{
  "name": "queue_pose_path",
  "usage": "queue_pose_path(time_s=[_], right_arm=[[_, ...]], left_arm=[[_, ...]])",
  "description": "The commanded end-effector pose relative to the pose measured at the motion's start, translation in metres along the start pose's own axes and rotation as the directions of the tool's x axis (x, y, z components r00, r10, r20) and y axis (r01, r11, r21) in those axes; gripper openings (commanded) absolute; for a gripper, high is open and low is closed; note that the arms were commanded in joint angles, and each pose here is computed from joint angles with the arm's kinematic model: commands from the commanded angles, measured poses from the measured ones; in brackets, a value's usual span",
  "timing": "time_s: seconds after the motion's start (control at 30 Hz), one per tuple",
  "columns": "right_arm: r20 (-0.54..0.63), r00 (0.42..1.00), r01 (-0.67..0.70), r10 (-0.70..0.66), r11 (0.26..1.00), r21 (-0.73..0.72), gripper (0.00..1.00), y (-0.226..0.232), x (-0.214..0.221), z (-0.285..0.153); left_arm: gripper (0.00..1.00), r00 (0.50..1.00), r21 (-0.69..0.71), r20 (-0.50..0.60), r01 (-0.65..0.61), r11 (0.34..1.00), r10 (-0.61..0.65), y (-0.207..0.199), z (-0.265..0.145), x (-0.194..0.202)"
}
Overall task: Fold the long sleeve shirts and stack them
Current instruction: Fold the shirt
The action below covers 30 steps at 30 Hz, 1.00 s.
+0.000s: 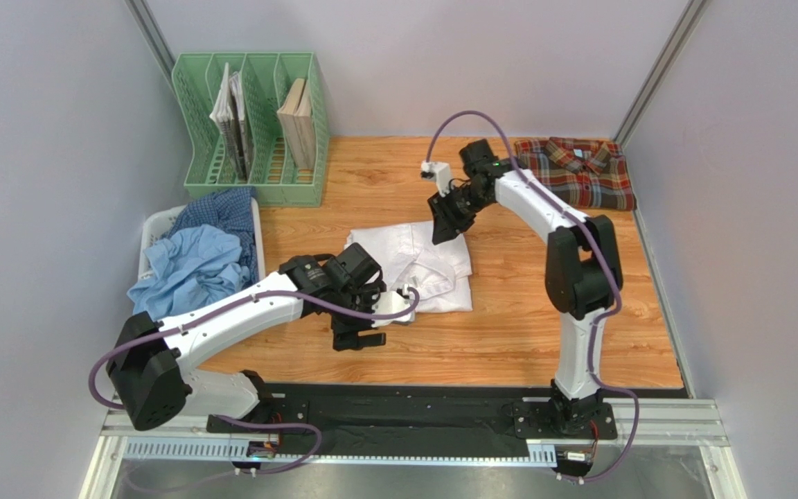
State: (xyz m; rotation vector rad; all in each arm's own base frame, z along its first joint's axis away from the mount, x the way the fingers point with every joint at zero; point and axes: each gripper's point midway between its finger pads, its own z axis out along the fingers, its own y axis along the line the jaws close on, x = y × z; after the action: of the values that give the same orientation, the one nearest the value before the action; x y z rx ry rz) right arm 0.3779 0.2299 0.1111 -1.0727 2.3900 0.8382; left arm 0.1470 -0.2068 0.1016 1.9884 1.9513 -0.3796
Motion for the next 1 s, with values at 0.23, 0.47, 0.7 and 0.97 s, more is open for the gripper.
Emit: queue_pose_path(time_s=[0.23,0.47,0.7,0.97], right_arm=[[-0.245,0.952,-0.180,0.181,0.983,0.027,0.18,-0.022,0.082,0.054],[-0.336,0.891,-0.428,0.307,0.816,-0.388,0.24,0.146,0.128,0.019],[-0.080,0.978,-0.209,0.194,0.873,-0.441,0.35,0.170,0.067,-0.039],[-0.012,0.993,-0.117,0.116,0.989,-0.095,0.36,0.085,0.106,-0.072]], left_arm=[[0.60,0.929,0.114,0.012,0.367,0.923,-0.371,0.039,0.033,0.002],[0.67,0.697,0.156,0.142,0.685,0.711,-0.703,0.086,0.008,0.011],[0.63,0.608,0.055,0.168,0.780,0.623,-0.776,0.083,-0.006,0.022],[0.47,0.540,0.130,-0.016,0.836,0.534,-0.841,0.098,0.049,0.029]])
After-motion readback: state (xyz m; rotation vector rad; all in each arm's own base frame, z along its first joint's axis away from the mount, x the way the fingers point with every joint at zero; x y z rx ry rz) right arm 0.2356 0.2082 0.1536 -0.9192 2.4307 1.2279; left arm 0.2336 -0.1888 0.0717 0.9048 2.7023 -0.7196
